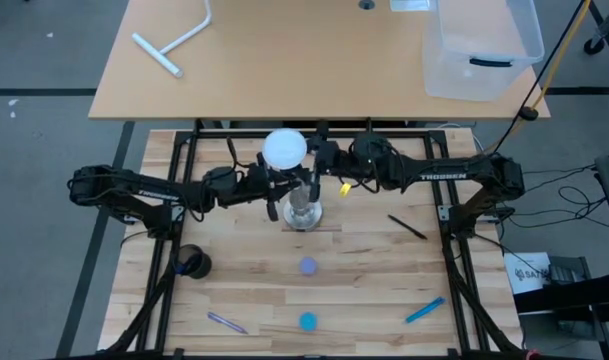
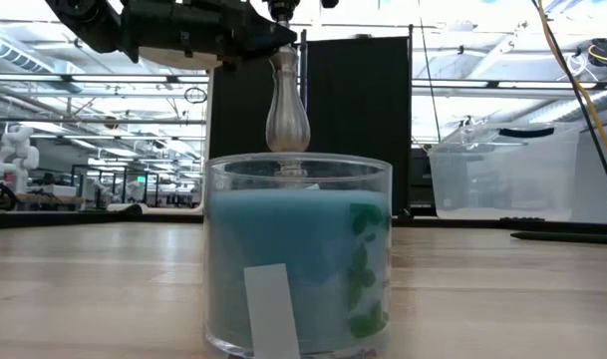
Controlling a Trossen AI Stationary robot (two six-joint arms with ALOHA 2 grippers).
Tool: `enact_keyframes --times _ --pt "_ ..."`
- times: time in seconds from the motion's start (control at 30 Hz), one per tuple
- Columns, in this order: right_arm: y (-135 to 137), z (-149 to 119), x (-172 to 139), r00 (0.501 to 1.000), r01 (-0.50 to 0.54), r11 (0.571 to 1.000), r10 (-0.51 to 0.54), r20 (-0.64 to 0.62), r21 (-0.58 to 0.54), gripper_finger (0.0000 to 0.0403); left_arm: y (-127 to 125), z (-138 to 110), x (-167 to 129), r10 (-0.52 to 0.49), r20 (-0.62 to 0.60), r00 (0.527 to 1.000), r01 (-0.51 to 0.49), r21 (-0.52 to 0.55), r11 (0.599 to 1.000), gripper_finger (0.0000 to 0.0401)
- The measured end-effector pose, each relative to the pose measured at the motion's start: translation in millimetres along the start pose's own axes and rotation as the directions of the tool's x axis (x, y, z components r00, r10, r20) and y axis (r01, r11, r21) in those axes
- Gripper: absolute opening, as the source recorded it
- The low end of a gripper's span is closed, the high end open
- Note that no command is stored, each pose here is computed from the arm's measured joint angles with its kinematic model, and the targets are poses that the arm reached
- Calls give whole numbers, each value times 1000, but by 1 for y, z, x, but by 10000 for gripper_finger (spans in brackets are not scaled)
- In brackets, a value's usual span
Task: Screw lightbulb
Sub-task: Remove the lightbulb from the silver lamp socket
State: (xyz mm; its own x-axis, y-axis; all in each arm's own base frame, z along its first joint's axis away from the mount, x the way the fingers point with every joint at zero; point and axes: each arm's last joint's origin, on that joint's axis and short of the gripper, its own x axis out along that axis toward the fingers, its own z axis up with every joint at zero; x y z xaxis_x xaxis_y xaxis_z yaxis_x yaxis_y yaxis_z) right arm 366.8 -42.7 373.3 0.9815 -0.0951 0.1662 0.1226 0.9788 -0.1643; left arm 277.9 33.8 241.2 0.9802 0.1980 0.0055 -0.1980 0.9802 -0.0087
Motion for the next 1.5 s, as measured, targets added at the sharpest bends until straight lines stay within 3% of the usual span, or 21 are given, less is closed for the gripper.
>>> enact_keyframes --times 0.27,0.6,0.77,1.07,1.27,1.5 --pt "-15 -2 -2 986 -165 986 164 20 30 187 -2 0 0 -97 -2 995 97 6 995 76" --pt "-34 -5 -8 901 -434 892 430 58 130 188 -3 0 0 -225 -4 974 225 -2 974 76" --pt "-36 -4 -8 902 -432 890 428 61 147 211 -3 -1 -1 -227 -5 974 227 -6 974 76" --pt "-36 3 -12 901 -434 892 429 64 129 292 -3 -1 -1 -225 -9 974 225 -8 974 76" --pt "-39 24 -39 910 -410 910 412 -33 62 313 -3 -1 -1 -222 -8 975 222 -9 975 76" --pt "-33 43 -73 937 -295 955 293 -191 17 314 -2 -1 -1 -200 -7 980 199 -10 980 76"
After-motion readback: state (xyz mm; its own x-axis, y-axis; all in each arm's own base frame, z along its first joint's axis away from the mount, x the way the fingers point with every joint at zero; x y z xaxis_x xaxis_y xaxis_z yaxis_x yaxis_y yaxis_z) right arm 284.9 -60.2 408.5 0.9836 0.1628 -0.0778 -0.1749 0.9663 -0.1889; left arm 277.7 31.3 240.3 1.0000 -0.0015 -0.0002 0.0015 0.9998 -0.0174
